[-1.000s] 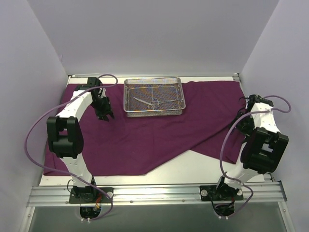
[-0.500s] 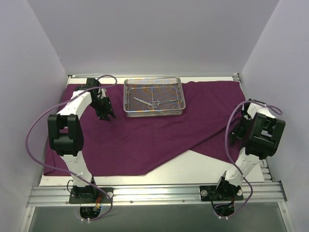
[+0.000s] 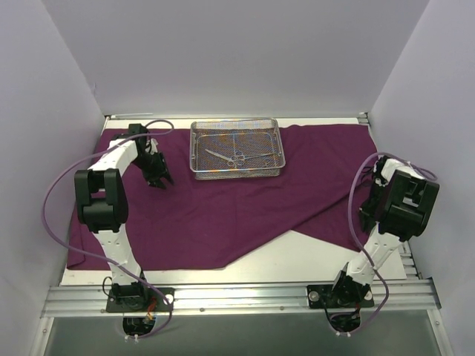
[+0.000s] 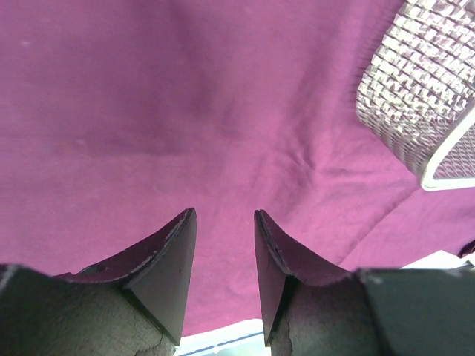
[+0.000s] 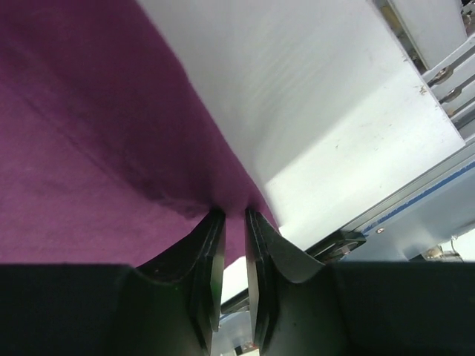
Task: Open and lay out the surgical kit
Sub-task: Smooth out the surgical kit at the center of the board.
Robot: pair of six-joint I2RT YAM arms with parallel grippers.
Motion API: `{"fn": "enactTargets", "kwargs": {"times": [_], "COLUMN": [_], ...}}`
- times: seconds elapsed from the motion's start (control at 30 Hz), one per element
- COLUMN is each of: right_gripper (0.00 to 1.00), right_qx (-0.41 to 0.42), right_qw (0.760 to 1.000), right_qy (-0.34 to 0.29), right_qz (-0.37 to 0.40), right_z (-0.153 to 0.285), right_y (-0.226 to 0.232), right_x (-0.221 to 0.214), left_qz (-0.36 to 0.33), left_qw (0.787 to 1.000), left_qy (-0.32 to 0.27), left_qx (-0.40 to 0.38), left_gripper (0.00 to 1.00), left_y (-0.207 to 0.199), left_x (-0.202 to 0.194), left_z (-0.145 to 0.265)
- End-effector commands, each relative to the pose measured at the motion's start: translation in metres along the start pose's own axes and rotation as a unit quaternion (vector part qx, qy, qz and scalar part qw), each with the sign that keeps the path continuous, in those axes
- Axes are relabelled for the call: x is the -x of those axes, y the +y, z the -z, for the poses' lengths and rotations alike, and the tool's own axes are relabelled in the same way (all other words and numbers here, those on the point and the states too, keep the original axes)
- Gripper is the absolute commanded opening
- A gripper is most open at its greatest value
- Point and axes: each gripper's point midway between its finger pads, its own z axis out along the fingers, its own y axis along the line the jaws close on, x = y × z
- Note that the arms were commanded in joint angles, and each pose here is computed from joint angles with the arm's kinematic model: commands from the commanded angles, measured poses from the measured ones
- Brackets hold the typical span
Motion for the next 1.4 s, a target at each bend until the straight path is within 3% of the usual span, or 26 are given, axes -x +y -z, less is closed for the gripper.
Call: {"fn": "enactTargets", "kwargs": {"times": [0.0,0.07,0.17,0.2,0.27,0.4,0.83,0.93,1.03,1.07,1.17,1.37], "right_gripper": [0.16,0.15,0.29,0.4,0.43,0.45,0.45,0.43,0.33,0.21,0.02,0.0], "right_qx": [-0.038,-0.034,-0.005,-0.002,0.003,0.011,0.046,0.036,0.019,0.015,-0.015,-0.11], "right_qw": [0.999,0.999,1.0,1.0,1.0,0.999,0.998,0.999,0.999,0.999,1.0,0.992], "right_qy": [0.024,0.025,0.002,-0.015,-0.027,-0.043,-0.018,-0.007,-0.002,-0.002,-0.001,-0.057], "right_qz": [-0.004,-0.004,0.006,0.004,0.0,-0.001,0.038,0.04,0.039,0.038,0.025,-0.029], "right_z": [-0.005,-0.005,0.011,0.019,0.028,0.038,0.006,-0.002,-0.007,-0.008,-0.007,0.021], "right_y": [-0.016,-0.016,-0.008,-0.011,-0.014,-0.015,0.017,0.016,0.011,0.009,-0.005,-0.06], "right_x": [-0.009,-0.009,-0.001,0.002,0.006,0.006,0.02,0.018,0.018,0.018,0.019,0.05], "left_qz": [0.005,0.005,0.003,0.002,0.004,0.005,0.015,0.02,0.02,0.02,0.021,0.026], "left_qw": [1.0,1.0,1.0,1.0,1.0,1.0,1.0,1.0,1.0,1.0,1.0,1.0], "left_qy": [-0.018,-0.018,-0.02,-0.02,-0.021,-0.019,-0.01,-0.008,-0.006,-0.006,-0.008,-0.005], "left_qx": [-0.011,-0.015,-0.014,-0.014,-0.015,-0.016,-0.011,-0.009,-0.007,-0.006,-0.005,0.001], "left_gripper": [0.46,0.46,0.46,0.46,0.46,0.46,0.46,0.47,0.47,0.46,0.47,0.47], "left_y": [0.001,-0.001,-0.001,-0.001,0.0,0.001,0.006,0.01,0.011,0.011,0.012,0.017], "left_x": [0.016,0.016,0.017,0.017,0.016,0.014,0.009,0.008,0.008,0.008,0.01,0.012], "left_z": [0.009,0.01,0.011,0.012,0.013,0.011,0.005,0.001,-0.001,0.0,0.0,-0.003]}}
